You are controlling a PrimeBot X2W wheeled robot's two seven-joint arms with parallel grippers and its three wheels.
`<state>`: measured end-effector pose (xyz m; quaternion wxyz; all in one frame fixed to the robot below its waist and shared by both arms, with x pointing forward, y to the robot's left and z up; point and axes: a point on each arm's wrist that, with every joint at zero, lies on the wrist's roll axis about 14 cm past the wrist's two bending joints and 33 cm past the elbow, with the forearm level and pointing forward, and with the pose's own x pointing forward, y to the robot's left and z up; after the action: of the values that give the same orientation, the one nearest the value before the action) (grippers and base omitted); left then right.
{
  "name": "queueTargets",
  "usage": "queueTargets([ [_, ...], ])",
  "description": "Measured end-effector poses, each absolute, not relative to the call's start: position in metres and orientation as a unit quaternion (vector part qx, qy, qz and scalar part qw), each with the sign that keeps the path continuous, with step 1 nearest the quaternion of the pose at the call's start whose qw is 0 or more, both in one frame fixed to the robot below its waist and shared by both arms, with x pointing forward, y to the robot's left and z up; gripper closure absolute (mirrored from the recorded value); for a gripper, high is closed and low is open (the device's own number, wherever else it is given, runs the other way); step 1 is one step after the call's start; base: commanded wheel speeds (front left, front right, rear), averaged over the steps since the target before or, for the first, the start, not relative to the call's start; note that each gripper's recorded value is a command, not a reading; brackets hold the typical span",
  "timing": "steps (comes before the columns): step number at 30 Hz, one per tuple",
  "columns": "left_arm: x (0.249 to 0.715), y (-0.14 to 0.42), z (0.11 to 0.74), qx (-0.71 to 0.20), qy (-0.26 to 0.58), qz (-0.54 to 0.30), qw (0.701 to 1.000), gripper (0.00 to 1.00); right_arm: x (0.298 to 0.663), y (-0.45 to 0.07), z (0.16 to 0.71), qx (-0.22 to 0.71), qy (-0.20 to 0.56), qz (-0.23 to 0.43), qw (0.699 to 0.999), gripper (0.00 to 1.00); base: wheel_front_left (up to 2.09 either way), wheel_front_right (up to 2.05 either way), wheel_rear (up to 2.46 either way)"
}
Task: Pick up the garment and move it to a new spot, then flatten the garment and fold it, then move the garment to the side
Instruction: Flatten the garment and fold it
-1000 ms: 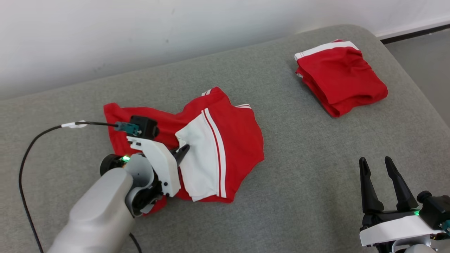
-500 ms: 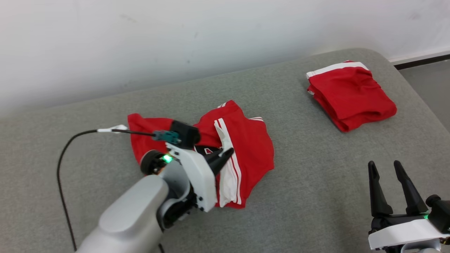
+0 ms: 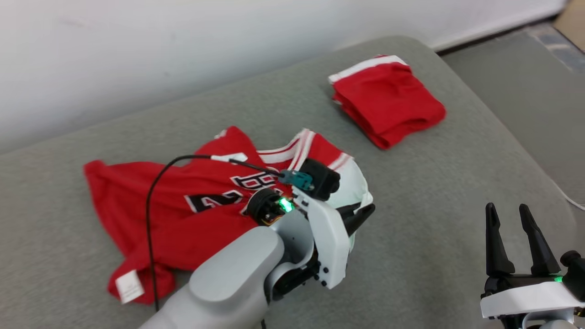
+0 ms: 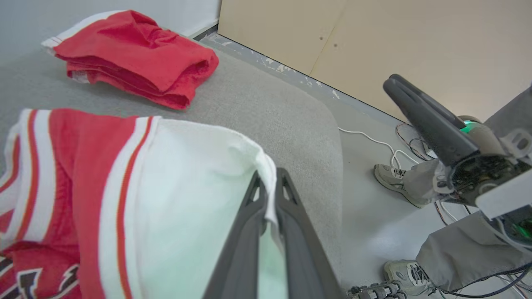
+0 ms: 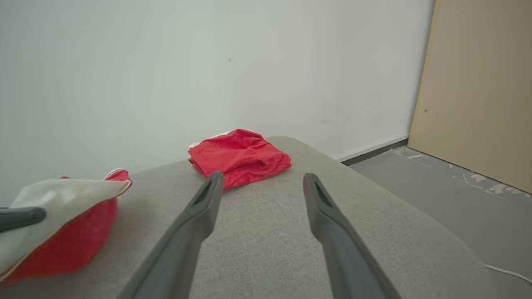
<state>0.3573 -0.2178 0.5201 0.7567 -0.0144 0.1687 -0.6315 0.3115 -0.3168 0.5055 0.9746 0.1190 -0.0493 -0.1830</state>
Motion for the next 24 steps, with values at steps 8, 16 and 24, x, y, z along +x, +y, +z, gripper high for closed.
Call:
queueTargets([
  [8, 0.327, -0.256, 0.484, 0.002, 0.207, -0.684, 0.699, 0.95, 0.286, -0.342, 0.49, 0.117, -0.026, -0.25, 0.961, 0.0, 0.0, 0.0, 0.0],
  [16, 0.317, -0.26, 0.479, -0.007, 0.204, -0.693, 0.691, 0.0, 0.285, -0.339, 0.488, 0.117, -0.022, -0.251, 0.961, 0.0, 0.0, 0.0, 0.0],
  [24, 0.35, -0.235, 0.516, -0.034, 0.138, -0.649, 0.748, 0.0, 0.318, -0.32, 0.496, 0.103, -0.03, -0.186, 0.977, 0.0, 0.0, 0.0, 0.0],
])
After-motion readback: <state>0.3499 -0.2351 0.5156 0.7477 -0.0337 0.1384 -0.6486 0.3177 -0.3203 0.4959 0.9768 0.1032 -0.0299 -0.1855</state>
